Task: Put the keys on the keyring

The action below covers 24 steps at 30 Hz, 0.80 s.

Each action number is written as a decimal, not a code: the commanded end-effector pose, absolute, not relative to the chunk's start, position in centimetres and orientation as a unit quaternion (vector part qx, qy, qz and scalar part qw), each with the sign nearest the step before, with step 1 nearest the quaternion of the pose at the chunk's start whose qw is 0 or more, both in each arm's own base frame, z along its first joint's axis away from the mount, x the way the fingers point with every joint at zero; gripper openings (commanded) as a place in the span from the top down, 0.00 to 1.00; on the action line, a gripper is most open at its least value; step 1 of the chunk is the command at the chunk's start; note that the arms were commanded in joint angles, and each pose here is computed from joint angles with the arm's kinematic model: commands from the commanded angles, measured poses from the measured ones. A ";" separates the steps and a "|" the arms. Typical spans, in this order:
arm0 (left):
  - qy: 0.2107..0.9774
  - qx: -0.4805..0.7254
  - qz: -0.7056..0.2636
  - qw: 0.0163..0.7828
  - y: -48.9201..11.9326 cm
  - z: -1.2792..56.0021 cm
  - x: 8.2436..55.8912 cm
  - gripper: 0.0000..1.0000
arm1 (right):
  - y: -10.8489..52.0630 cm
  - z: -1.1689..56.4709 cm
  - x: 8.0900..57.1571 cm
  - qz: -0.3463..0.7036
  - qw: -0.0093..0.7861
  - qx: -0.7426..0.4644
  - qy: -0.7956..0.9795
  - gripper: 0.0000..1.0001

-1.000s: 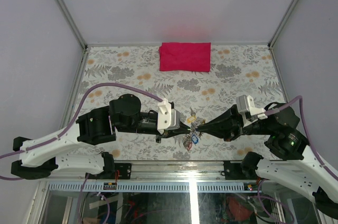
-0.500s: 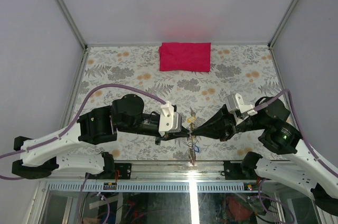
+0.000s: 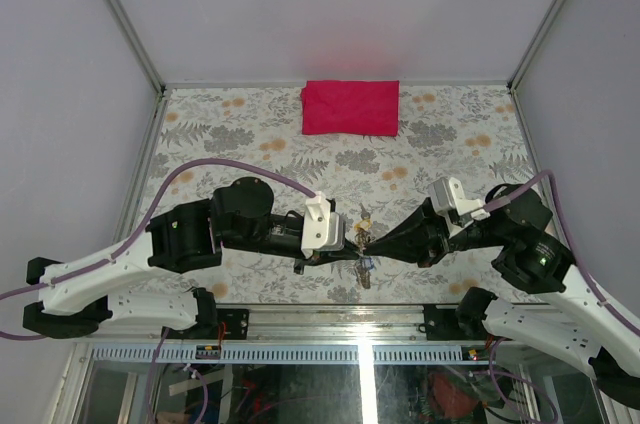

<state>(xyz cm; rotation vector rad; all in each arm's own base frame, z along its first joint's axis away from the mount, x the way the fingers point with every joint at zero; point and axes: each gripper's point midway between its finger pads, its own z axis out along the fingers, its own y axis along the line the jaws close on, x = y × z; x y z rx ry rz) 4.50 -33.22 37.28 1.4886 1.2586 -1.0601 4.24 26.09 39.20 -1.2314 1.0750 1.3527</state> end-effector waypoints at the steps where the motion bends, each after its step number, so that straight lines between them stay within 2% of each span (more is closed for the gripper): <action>1: 0.490 0.598 -0.435 0.462 -33.0 39.1 4.3 1.00 | 25.5 41.9 3.7 0.555 0.517 -0.514 0.402 1.00; 13: 0.497 0.592 -0.432 0.465 -32.7 39.0 4.5 1.00 | 25.5 41.8 3.1 0.562 0.504 -0.523 0.396 1.00; 14: 0.497 0.590 -0.432 0.467 -32.7 39.1 4.6 0.97 | 25.4 41.9 3.1 0.561 0.506 -0.521 0.396 1.00; 17: 0.496 0.587 -0.433 0.471 -32.7 39.1 4.6 0.79 | 25.4 42.3 3.3 0.559 0.517 -0.514 0.396 1.00; 24: 0.505 0.576 -0.431 0.477 -32.1 38.7 4.9 0.67 | 25.1 42.7 4.1 0.546 0.540 -0.497 0.404 1.00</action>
